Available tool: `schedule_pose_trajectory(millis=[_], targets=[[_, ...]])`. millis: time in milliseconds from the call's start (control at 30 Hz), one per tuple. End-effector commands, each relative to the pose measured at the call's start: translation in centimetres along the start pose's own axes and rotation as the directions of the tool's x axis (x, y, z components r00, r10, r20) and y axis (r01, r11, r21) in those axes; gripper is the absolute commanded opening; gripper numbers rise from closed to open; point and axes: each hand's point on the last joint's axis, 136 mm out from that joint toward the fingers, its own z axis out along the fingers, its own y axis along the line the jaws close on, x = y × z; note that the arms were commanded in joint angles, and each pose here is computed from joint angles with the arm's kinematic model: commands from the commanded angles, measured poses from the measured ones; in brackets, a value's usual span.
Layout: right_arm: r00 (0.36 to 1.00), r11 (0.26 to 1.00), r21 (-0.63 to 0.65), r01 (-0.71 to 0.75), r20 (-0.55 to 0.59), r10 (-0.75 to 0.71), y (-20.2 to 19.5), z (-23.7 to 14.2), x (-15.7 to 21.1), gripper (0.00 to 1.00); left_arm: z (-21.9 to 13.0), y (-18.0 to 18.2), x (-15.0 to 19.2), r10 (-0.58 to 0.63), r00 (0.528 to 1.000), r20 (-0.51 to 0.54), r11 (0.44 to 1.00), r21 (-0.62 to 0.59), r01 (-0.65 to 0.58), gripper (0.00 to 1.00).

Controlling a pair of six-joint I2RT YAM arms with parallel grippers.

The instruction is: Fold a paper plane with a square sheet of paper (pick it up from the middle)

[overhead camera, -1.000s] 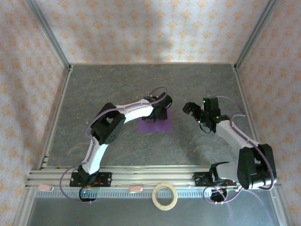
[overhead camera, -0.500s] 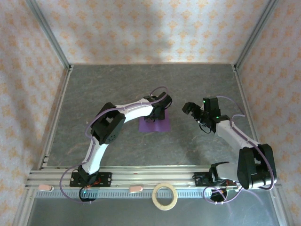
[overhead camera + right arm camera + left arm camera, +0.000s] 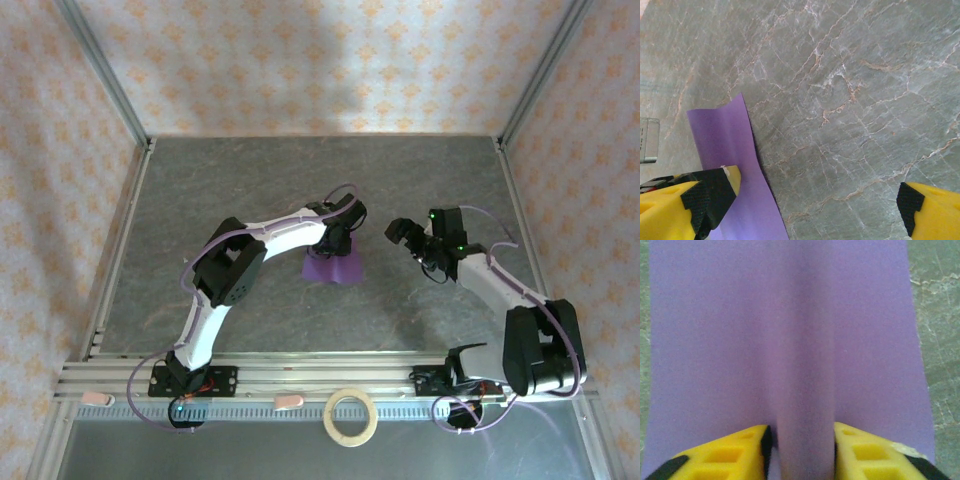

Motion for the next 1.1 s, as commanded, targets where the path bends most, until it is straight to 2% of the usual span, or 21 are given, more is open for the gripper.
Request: schedule_pose_trajectory(millis=[0,200,333,433,633,667,800,967,1067], targets=[[1.0,1.0,-0.022,-0.017,-0.001,0.017,0.6,0.2,-0.3,0.99,-1.4,-0.5,-0.8,0.017,1.0,-0.001,0.999,0.049,-0.017,0.33],[1.0,0.999,-0.04,-0.027,-0.003,0.027,1.0,0.2,-0.4,0.99,-3.2,-1.3,-2.0,0.068,0.997,0.022,0.986,0.149,-0.07,0.32],[0.999,0.997,-0.07,-0.041,-0.007,0.041,1.5,0.2,-0.4,1.0,-4.4,-1.1,-2.7,0.057,0.998,0.036,0.979,0.195,-0.063,0.32],[0.998,0.994,-0.099,-0.055,-0.006,0.055,1.9,0.1,-0.3,0.99,-5.4,-1.5,-3.0,0.045,0.998,0.048,0.961,0.272,-0.057,0.32],[0.999,0.964,-0.266,-0.027,0.014,0.032,4.9,-0.8,-0.6,1.0,-7.5,-2.3,-3.0,0.011,0.999,0.051,0.878,0.477,-0.034,0.32],[0.999,0.954,-0.3,-0.009,0.03,0.019,5.4,-1.1,-0.8,0.99,-9.3,-2.5,-3.4,-0.002,0.997,0.073,0.848,0.529,-0.037,0.32],[0.998,0.907,-0.416,0.058,0.054,-0.039,7.3,-2.1,-0.5,0.94,-11.2,-3.0,-2.6,-0.012,0.998,0.069,0.745,0.666,-0.036,0.32],[0.997,0.893,-0.444,0.076,0.018,-0.076,8.2,-2.0,-0.2,0.86,-11.3,-2.4,-1.2,-0.025,0.998,0.05,0.683,0.73,-0.019,0.32],[0.995,0.888,-0.449,0.097,0.011,-0.103,8.8,-2.0,0.2,0.82,-10.0,-1.9,-0.4,-0.082,0.997,-0.002,0.676,0.734,0.057,0.32]])
